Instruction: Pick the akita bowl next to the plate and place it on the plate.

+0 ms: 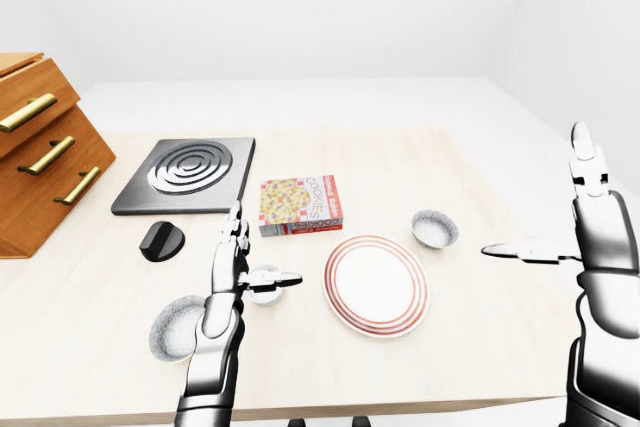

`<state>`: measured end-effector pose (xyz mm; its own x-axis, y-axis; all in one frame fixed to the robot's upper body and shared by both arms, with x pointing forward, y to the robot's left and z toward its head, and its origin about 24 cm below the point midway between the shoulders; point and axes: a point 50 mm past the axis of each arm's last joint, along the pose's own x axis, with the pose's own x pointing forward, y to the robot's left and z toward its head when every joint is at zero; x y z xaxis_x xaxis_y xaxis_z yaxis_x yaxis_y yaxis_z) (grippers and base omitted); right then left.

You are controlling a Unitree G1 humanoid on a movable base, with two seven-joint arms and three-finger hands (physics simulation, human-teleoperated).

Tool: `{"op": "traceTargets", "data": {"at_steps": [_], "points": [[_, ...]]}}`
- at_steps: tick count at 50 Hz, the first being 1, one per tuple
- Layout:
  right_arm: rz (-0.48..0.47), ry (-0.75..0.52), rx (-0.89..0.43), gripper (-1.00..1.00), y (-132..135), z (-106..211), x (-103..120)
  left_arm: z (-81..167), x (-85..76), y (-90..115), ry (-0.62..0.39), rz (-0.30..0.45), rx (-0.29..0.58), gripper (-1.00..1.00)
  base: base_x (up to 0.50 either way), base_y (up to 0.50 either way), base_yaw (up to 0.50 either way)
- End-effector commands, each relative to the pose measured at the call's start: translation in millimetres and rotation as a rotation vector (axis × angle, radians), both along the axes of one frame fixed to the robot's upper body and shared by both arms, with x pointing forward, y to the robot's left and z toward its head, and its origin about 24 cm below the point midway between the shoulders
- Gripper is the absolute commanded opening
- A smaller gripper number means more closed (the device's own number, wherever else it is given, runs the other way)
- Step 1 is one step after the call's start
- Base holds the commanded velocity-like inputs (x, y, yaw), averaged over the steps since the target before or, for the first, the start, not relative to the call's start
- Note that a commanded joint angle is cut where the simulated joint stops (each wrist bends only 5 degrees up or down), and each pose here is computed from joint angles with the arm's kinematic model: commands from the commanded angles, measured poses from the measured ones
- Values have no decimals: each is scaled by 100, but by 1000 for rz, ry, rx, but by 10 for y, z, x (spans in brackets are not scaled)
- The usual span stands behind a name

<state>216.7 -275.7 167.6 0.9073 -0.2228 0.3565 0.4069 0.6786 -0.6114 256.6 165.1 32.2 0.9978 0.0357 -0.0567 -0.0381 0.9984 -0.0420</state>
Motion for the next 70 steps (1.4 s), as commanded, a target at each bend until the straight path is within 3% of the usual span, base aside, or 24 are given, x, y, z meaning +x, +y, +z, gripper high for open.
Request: {"op": "traceTargets", "data": {"at_steps": [1,40,41,42,43,56,70], "points": [[-31,8,-28,100,-52,18,0,0,1,1,1,1,-1,100,0,0,0],[-31,8,-28,100,-52,17,0,0,1,1,1,1,-1,100,0,0,0],[-128,-61,-543,100,537,-361,105,-18,6,-2,2,4,-1,100,0,0,0],[-146,-28,-701,100,596,-500,183,-27,11,-3,3,5,0,100,0,0,0],[-150,-10,-735,100,599,-525,203,-7,5,-5,2,5,0,100,0,0,0],[-210,-55,-863,100,592,-497,261,-16,5,-5,2,5,1,100,0,0,0],[-219,-73,-879,100,588,-463,271,-25,4,-3,2,5,1,100,0,0,0]]}}
